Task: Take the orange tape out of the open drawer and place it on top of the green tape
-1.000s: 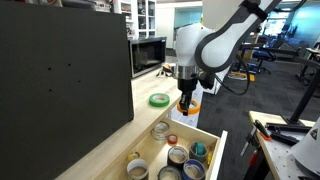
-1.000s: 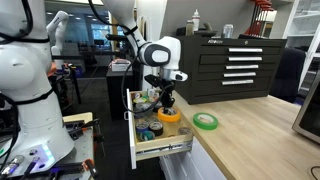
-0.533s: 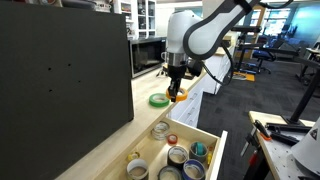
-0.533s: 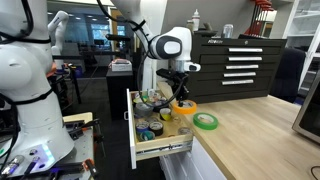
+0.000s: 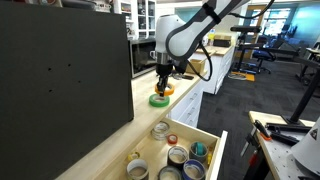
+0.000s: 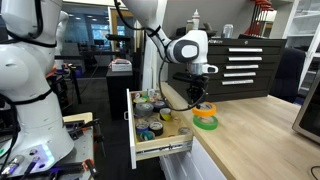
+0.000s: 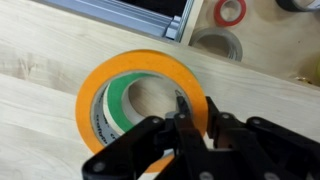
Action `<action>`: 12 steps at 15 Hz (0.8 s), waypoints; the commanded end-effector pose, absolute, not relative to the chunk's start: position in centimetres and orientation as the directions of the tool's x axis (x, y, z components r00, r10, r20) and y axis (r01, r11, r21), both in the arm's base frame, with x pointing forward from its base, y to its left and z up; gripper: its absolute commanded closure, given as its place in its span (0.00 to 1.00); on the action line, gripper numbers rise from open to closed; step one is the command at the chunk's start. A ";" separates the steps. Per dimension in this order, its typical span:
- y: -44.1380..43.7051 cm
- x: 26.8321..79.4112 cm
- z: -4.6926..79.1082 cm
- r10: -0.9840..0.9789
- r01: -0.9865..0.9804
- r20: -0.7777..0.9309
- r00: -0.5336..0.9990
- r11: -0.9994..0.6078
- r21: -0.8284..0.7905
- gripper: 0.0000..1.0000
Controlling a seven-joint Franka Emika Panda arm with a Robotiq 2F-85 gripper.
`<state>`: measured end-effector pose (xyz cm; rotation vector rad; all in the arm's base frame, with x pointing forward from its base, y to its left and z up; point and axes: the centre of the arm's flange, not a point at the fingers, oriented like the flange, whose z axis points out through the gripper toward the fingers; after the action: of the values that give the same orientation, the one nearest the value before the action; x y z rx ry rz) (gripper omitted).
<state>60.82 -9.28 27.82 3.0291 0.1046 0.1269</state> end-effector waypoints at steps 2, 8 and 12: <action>-10.9 64.6 26.4 0.110 0.105 0.038 0.993 -0.989 0.105 0.94; -11.0 64.9 25.6 0.144 0.142 0.014 0.989 -0.986 0.086 0.44; -10.1 64.0 27.5 0.147 0.145 0.017 0.989 -0.986 0.087 0.18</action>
<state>64.61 -10.38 25.31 3.0284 0.2032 0.0612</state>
